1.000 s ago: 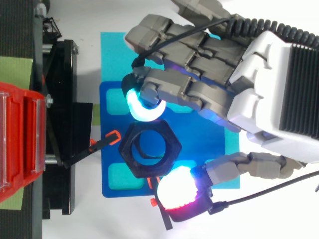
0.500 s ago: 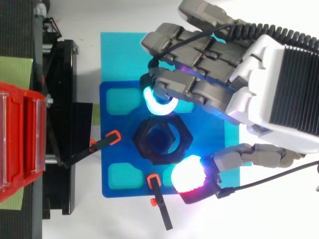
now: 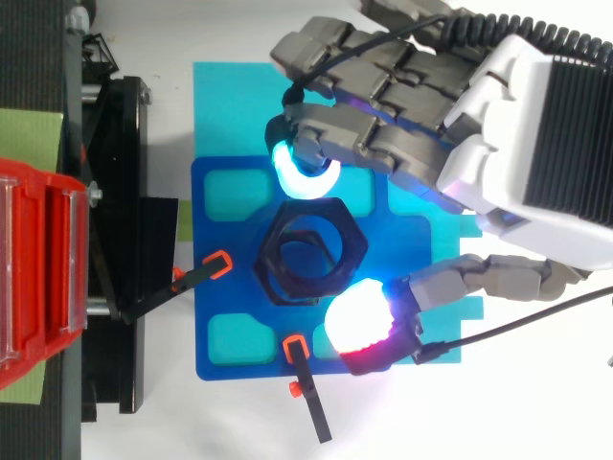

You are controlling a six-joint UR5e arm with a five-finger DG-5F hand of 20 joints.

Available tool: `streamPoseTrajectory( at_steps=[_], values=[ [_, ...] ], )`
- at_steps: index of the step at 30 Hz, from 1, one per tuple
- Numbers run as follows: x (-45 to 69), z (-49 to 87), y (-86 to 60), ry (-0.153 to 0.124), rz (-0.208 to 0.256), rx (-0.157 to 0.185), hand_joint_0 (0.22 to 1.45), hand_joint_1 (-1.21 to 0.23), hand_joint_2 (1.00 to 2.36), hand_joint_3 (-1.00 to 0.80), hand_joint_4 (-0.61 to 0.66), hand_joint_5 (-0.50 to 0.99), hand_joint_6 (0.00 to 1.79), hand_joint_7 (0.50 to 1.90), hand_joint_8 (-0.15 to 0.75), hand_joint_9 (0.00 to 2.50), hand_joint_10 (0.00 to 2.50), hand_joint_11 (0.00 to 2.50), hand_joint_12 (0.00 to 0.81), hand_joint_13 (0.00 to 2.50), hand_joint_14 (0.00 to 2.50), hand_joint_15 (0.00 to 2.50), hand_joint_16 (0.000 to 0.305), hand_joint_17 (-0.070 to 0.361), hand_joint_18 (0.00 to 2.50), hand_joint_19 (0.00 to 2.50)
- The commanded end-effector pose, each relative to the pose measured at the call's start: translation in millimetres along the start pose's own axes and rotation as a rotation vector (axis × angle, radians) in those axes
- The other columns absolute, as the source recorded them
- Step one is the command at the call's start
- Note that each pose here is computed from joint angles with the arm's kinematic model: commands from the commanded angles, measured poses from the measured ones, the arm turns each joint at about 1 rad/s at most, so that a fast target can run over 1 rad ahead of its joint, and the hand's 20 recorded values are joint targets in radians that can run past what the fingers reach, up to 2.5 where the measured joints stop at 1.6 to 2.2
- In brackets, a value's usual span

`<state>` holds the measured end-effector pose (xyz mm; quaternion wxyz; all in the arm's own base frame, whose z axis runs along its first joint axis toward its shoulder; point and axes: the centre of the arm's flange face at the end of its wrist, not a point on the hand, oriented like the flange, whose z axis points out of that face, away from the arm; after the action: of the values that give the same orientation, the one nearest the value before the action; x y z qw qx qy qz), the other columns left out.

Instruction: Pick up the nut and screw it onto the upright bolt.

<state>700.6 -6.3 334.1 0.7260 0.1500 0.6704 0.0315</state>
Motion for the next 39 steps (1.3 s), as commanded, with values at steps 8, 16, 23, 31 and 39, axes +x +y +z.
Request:
streamPoseTrajectory(
  at_steps=[8, 16, 23, 31, 39],
  values=[
    [8.2, 3.6, 1.4, -0.005, 0.005, -0.023, 0.53, -0.63, 1.0, -0.49, 0.3, -0.16, 0.57, 1.25, 0.303, 0.43, 0.0, 0.0, 0.382, 0.38, 0.0, 0.0, 0.048, 0.108, 0.24, 0.0],
    [10.0, 1.8, 4.1, 0.006, 0.002, -0.019, 0.53, -0.62, 1.0, -0.49, 0.3, -0.16, 0.57, 1.25, 0.302, 0.43, 0.0, 0.0, 0.38, 0.39, 0.0, 0.0, 0.048, 0.108, 0.25, 0.0],
    [10.8, 1.2, 7.1, 0.007, -0.001, -0.023, 0.53, -0.62, 1.0, -0.49, 0.3, -0.16, 0.57, 1.25, 0.304, 0.43, 0.0, 0.0, 0.38, 0.39, 0.0, 0.0, 0.048, 0.108, 0.25, 0.0],
    [11.6, 0.6, 10.1, 0.008, 0.001, -0.026, 0.53, -0.62, 1.0, -0.49, 0.31, -0.16, 0.57, 1.25, 0.303, 0.43, 0.0, 0.0, 0.38, 0.4, 0.0, 0.0, 0.048, 0.108, 0.26, 0.0],
    [11.7, 0.6, 11.1, 0.007, 0.0, -0.026, 0.53, -0.62, 1.0, -0.49, 0.3, -0.16, 0.57, 1.25, 0.303, 0.43, 0.0, 0.0, 0.379, 0.41, 0.0, 0.0, 0.048, 0.107, 0.27, 0.0]
  ],
)
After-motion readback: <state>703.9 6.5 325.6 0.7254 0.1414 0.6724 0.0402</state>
